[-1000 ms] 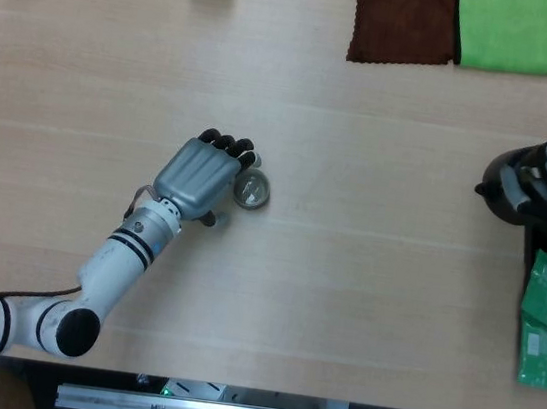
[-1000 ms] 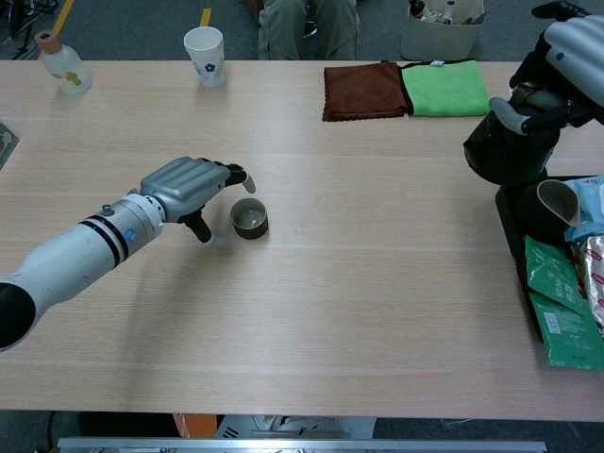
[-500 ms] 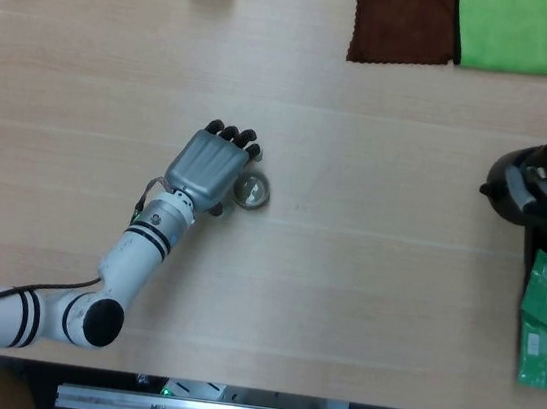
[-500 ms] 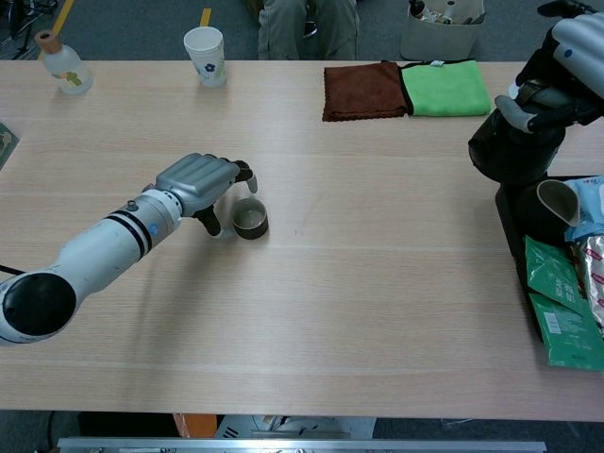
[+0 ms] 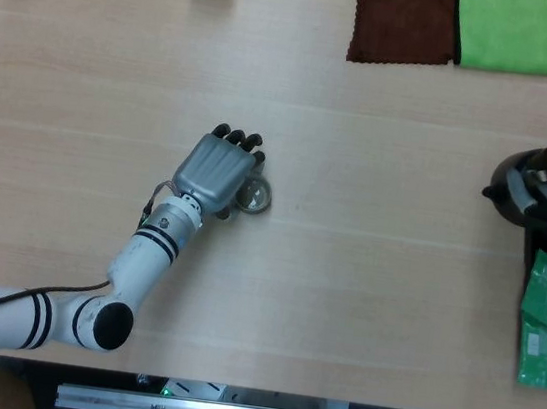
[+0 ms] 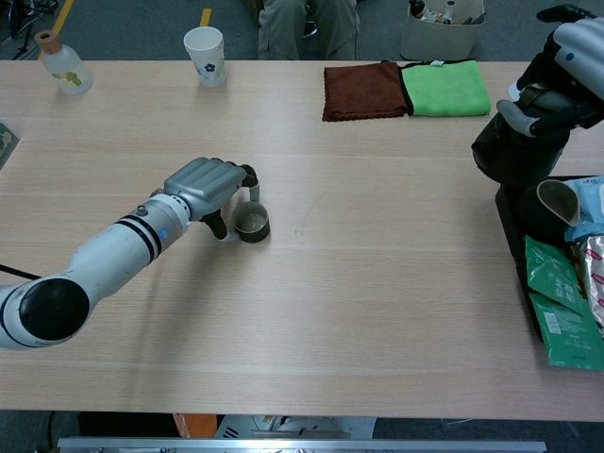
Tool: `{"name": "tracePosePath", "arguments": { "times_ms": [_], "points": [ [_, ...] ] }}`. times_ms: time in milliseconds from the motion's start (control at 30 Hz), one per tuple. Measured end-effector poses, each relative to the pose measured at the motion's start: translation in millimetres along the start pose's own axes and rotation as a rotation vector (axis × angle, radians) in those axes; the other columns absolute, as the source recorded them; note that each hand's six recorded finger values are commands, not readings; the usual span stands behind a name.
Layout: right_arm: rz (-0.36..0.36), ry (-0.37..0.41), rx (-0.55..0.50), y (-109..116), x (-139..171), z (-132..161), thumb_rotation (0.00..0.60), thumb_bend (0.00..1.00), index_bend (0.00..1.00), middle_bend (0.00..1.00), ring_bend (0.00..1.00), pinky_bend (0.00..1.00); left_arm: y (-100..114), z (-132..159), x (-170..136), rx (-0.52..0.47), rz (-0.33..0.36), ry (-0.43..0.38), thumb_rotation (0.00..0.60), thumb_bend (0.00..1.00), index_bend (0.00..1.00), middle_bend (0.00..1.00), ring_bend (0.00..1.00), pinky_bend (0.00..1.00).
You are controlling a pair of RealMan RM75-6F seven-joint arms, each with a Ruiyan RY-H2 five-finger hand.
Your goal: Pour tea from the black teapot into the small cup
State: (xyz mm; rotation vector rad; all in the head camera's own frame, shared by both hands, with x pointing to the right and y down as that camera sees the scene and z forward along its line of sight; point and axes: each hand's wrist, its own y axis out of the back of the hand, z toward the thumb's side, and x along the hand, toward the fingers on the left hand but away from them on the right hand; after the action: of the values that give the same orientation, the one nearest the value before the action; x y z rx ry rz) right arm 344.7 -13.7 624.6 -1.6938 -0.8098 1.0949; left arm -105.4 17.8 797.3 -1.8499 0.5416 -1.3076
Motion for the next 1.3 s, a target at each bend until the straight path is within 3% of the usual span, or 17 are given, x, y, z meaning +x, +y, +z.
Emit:
{"name": "tracePosePath", "arguments": {
  "times_ms": [733, 1033, 1300],
  "points": [
    [-0.001, -0.024, -0.007, 0.9, 2.8, -10.7, 0.506, 0.44, 1.00, 0.90, 0.94, 0.06, 6.0, 42.5, 12.7, -0.067, -0.012, -0.033, 0.600, 0.22, 0.40, 0.19, 0.18, 0.16],
    [0.001, -0.028, -0.008, 1.1, 3.5, -13.7, 0.509, 0.44, 1.00, 0.90, 0.94, 0.06, 5.9, 40.5, 15.5, -0.055, -0.013, -0.016, 0.600, 0.22, 0.20, 0.18, 0.18, 0.16],
    [0.006, -0.009, -0.006, -0.7, 2.3, -6.1, 0.515, 0.44, 1.00, 0.90, 0.94, 0.06, 11.1, 29.5, 8.9, -0.039, -0.011, -0.001, 0.600, 0.22, 0.15, 0.16, 0.18, 0.16]
  ]
}}
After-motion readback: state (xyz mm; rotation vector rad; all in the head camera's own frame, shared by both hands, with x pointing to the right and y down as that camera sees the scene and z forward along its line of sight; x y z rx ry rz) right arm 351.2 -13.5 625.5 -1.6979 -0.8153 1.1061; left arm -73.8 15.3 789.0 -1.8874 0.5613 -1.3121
